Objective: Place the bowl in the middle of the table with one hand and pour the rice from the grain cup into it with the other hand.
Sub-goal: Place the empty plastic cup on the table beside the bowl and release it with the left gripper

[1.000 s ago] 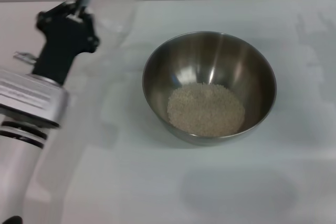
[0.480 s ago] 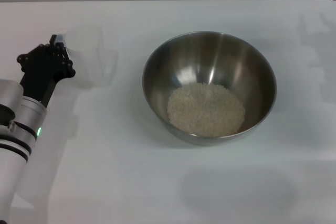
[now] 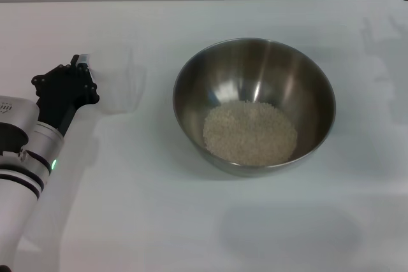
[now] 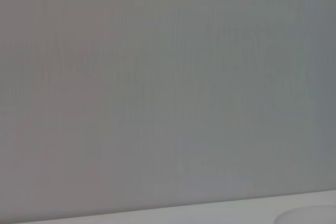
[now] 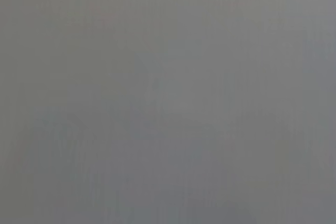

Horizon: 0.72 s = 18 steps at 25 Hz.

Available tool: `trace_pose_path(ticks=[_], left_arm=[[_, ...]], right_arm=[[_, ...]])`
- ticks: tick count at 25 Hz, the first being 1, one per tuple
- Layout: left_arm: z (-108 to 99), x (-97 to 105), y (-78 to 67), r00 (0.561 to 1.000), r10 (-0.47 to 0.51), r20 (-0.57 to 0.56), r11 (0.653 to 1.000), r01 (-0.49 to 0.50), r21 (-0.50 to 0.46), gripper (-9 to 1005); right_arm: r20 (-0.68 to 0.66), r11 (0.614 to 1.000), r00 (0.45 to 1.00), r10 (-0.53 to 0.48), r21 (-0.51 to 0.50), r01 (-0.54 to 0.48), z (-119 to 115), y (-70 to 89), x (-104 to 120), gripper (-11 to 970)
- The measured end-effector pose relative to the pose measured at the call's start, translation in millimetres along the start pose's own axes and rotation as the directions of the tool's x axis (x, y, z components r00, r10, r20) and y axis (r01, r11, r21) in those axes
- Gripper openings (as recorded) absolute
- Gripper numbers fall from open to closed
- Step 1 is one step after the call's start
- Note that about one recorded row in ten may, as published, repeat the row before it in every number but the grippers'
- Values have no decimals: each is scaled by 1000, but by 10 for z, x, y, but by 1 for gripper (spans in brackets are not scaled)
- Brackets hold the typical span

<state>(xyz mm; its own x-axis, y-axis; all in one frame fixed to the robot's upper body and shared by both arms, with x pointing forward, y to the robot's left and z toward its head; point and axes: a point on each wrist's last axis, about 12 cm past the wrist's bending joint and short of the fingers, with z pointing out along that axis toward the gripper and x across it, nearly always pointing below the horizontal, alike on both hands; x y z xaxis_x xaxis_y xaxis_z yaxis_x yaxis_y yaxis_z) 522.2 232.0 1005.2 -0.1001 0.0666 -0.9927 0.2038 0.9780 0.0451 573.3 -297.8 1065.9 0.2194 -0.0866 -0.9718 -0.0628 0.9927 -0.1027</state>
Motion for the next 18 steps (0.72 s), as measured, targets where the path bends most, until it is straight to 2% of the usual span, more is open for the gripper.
trace_pose_path(ticks=[9, 10, 14, 18], left_arm=[[3, 25, -34, 999, -31, -29, 999, 31, 12, 46], [9, 47, -19, 996, -71, -55, 997, 72, 10, 64], [-3, 69, 10, 990, -124, -68, 992, 125, 2, 136], [-59, 94, 29, 988, -139, -67, 990, 139, -9, 207]], right_arm=[[0, 1000, 1000, -3, 1, 3, -2, -13, -1, 523], [0, 1000, 1000, -3, 1, 3, -2, -14, 0, 523], [2, 1000, 1000, -3, 2, 3, -7, -16, -2, 523], [1, 1000, 1000, -3, 3, 3, -13, -19, 1, 523]])
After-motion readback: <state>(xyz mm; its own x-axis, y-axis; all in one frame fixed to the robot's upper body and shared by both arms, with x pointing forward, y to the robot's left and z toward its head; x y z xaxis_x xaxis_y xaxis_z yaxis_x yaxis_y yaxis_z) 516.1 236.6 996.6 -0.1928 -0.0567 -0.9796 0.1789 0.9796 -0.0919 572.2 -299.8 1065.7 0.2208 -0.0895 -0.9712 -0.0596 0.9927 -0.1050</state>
